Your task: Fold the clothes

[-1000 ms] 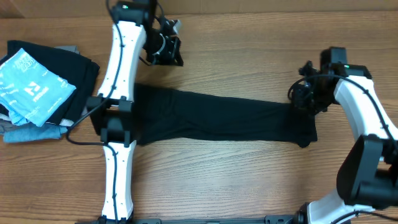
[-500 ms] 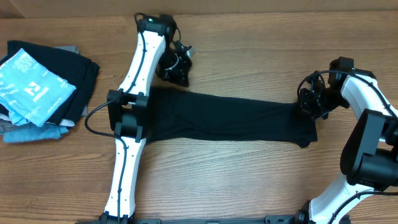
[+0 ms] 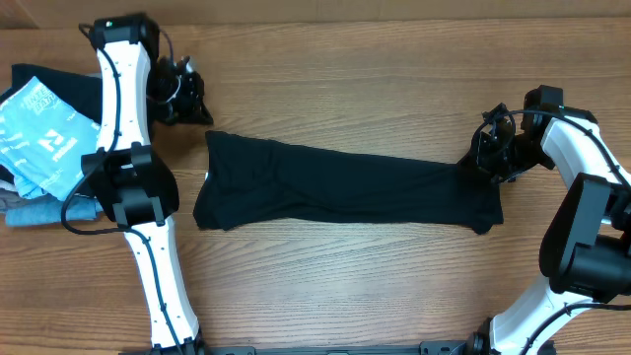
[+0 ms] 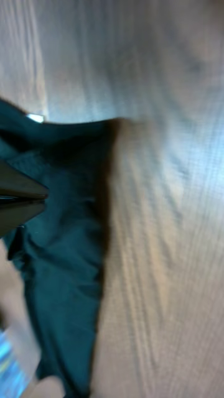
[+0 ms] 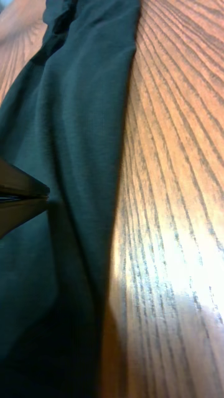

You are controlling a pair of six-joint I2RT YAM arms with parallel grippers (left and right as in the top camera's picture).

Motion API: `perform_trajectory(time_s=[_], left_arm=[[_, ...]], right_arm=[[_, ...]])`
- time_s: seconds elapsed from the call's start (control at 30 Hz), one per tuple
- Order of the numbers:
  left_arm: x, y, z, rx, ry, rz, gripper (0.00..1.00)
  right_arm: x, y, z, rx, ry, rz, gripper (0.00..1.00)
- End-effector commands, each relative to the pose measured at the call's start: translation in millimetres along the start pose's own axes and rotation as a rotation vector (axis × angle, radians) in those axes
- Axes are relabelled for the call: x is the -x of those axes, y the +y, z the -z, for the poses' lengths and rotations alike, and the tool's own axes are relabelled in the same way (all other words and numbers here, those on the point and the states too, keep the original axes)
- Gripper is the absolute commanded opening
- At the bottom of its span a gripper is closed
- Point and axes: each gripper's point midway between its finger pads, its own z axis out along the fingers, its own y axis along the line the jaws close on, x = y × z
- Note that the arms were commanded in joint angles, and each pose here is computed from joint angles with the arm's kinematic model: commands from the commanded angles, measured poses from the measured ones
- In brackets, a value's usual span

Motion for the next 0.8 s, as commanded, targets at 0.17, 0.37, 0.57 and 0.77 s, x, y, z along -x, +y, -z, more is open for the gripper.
perform_trajectory(time_s=[0.17, 0.37, 0.57, 0.77], left_arm=[[-6, -43, 14, -0.489, 0.000, -0.151, 0.04], [-15, -49, -4, -0.399, 0.044, -0.206, 0.04], [-32, -84, -28, -0.379, 0.114, -0.270, 0.04], [-49, -56, -57, -0.244, 0.221, -0.223, 0.04]], right_arm=[[17, 11, 13, 0.015, -0.073, 0.055, 0.04], [15, 10, 11, 0.014, -0.071, 0.054, 0.04], [15, 10, 11, 0.014, -0.071, 0.054, 0.04], [15, 5, 11, -0.011, -0.070, 0.053, 0.04]])
